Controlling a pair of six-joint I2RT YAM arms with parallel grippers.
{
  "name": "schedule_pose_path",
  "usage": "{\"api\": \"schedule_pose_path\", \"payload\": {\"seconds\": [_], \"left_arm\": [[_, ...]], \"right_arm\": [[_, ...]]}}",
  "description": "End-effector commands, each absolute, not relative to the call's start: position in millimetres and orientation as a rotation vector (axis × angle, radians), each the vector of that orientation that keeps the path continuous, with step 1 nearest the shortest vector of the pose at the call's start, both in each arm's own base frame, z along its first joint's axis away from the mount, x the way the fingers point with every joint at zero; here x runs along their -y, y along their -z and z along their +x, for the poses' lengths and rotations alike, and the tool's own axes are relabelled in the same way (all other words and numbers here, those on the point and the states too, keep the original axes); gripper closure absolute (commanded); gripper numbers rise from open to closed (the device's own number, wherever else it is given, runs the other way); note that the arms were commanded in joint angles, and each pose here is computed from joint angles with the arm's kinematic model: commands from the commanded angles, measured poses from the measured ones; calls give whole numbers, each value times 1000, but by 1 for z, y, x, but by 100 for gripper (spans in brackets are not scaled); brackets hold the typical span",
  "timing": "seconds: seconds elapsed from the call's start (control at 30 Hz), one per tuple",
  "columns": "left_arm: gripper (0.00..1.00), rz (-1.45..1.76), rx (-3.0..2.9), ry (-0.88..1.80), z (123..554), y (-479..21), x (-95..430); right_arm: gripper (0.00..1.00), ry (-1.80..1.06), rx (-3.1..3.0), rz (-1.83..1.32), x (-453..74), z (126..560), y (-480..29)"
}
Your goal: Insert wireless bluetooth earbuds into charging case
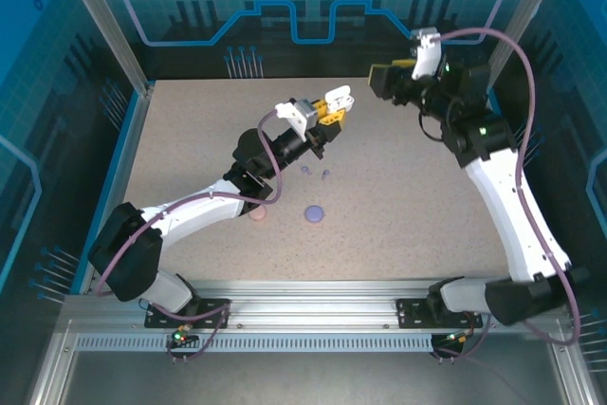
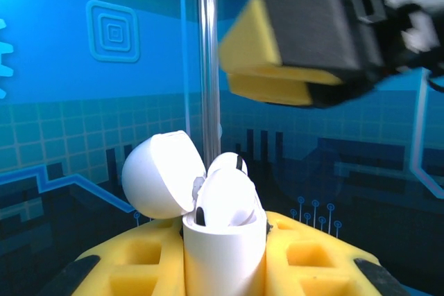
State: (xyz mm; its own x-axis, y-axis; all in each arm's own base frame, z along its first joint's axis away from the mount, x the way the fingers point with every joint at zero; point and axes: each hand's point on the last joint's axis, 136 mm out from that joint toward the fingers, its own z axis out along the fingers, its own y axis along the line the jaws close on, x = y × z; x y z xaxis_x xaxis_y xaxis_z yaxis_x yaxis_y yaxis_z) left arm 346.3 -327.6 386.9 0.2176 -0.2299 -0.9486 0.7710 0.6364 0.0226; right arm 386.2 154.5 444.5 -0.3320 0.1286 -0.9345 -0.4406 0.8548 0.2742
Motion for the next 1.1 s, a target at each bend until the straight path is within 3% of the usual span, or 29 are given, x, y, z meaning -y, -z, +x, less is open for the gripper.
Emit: {"api": "schedule_pose_path", "payload": {"seconds": [0.0,0.17,0.27,0.33,0.53,1.07], "left_arm": [[100,613,-1090,799,329,-395,331],[100,663,-1109,842,325,-388,339],[100,679,-1123,860,325,-384,344],[100,686,-1133,865,327,-382,346],[100,688,-1150,869,332,-378,351],[100,678,-1189,859,345,-364,357]], "right_arm": [[44,-655,-2004,-173,-157,395,-431],[48,-716,-2149,-171,-169,419,-424],[59,-763,-2205,-188,-179,430,-415],[73,-795,-2237,-200,-185,435,-408],[89,-829,-2304,-239,-200,433,-385],[97,-819,-2395,-412,-232,381,-354]]}}
